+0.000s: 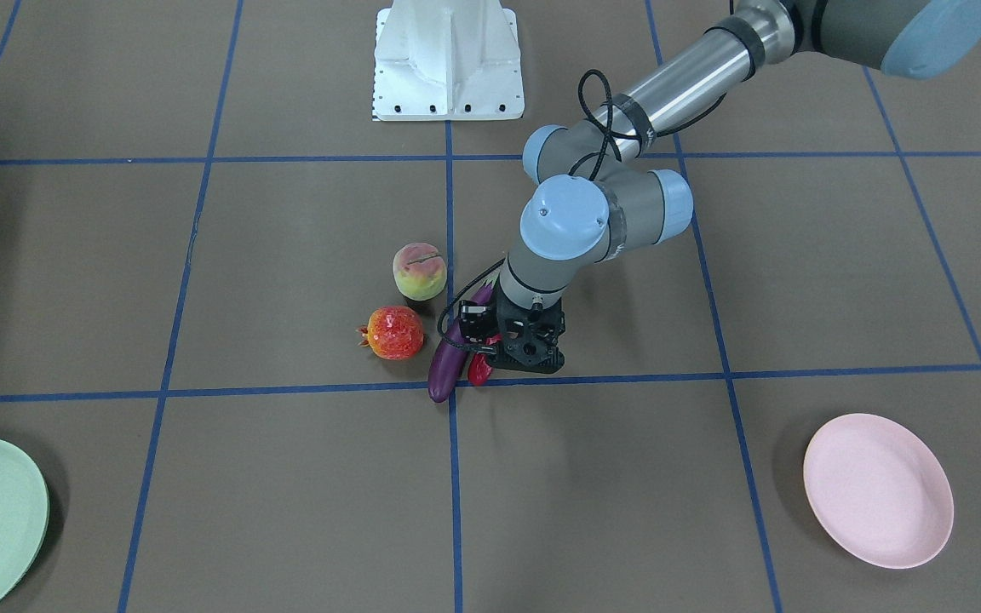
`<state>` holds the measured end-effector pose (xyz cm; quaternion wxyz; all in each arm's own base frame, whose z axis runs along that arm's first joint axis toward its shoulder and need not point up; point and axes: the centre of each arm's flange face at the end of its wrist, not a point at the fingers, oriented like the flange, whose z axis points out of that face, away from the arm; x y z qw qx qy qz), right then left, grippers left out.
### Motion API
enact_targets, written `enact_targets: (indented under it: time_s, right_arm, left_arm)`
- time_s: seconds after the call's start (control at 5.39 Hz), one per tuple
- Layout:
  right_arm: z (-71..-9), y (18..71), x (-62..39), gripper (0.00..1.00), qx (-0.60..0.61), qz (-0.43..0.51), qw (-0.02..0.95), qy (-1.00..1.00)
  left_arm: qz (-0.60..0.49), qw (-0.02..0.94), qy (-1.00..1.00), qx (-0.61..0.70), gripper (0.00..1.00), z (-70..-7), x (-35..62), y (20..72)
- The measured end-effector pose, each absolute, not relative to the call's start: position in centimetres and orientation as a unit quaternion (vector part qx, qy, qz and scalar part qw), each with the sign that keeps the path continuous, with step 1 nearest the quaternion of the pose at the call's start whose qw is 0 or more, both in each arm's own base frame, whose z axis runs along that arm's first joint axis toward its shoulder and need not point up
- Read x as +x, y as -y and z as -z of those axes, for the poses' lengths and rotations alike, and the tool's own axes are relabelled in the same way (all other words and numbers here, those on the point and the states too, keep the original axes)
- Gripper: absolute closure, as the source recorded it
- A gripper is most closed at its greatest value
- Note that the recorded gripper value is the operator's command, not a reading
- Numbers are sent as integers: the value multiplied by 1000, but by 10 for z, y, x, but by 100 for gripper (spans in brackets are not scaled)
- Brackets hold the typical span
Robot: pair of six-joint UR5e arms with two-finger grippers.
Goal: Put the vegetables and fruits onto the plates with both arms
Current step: 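Carry the chili to the pink plate while the right gripper reaches for the pomegranate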
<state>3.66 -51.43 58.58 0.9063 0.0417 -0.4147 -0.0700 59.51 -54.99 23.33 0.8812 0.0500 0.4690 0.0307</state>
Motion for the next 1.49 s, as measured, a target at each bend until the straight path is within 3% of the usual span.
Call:
enact_targets:
  time_s: [0.19, 0.74, 1.11, 1.49]
  right_arm:
    - [-587, 513, 37, 0, 41, 69, 906, 415]
    - [-578, 516, 37, 0, 44, 62, 907, 415]
    - [-513, 542, 4, 0, 50, 28, 904, 423]
    - [-404, 565, -98, 0, 18, -30, 894, 447]
  left_arm:
    - [-33, 882, -468, 49, 100, -234, 600, 546]
    - [52, 871, -487, 36, 100, -222, 566, 575]
    - [70, 868, -487, 59, 100, -224, 501, 630]
    - [52, 872, -482, 61, 100, -237, 435, 673]
